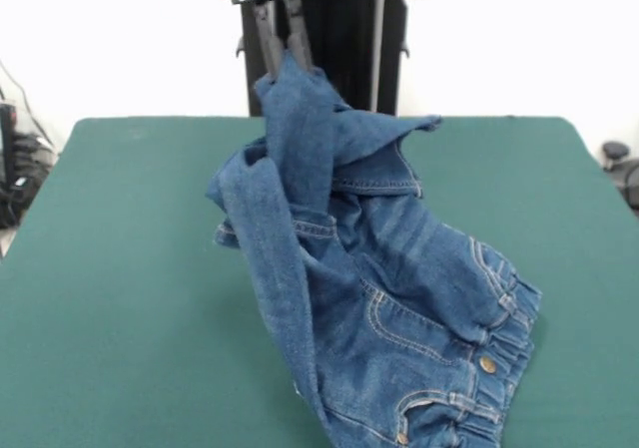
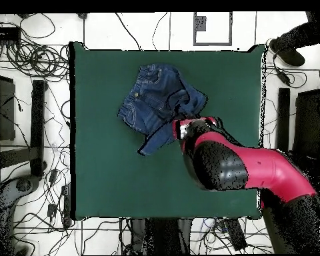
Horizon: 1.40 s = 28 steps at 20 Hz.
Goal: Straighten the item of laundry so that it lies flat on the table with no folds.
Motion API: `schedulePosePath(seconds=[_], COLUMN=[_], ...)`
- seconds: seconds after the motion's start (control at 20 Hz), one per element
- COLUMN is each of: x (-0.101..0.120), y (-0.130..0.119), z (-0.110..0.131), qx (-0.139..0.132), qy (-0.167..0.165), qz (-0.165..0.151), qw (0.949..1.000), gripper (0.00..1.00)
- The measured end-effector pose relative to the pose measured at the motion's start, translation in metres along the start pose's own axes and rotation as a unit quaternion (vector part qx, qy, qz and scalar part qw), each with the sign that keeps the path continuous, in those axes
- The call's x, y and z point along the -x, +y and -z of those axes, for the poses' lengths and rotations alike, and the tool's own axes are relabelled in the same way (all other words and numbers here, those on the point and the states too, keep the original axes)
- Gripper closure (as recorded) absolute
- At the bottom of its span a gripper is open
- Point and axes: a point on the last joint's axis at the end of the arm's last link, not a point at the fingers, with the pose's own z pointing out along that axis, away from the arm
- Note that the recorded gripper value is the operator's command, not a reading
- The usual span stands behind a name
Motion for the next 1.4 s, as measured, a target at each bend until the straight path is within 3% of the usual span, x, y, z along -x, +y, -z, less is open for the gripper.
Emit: schedulePosePath(seconds=[0.7,0.9,1.15,1.4], x=[0.023,0.031,0.052,0.066], y=[0.026,0.023,0.013,0.02], z=[0.001,0.015,0.048,0.072], qx=[0.02,0.033,0.034,0.03], qy=[-0.055,-0.069,-0.083,-0.075], qz=[0.025,0.014,-0.003,-0.007], qw=[0.998,0.9969,0.996,0.9967], gripper=[1.0,1.0,1.0,1.0])
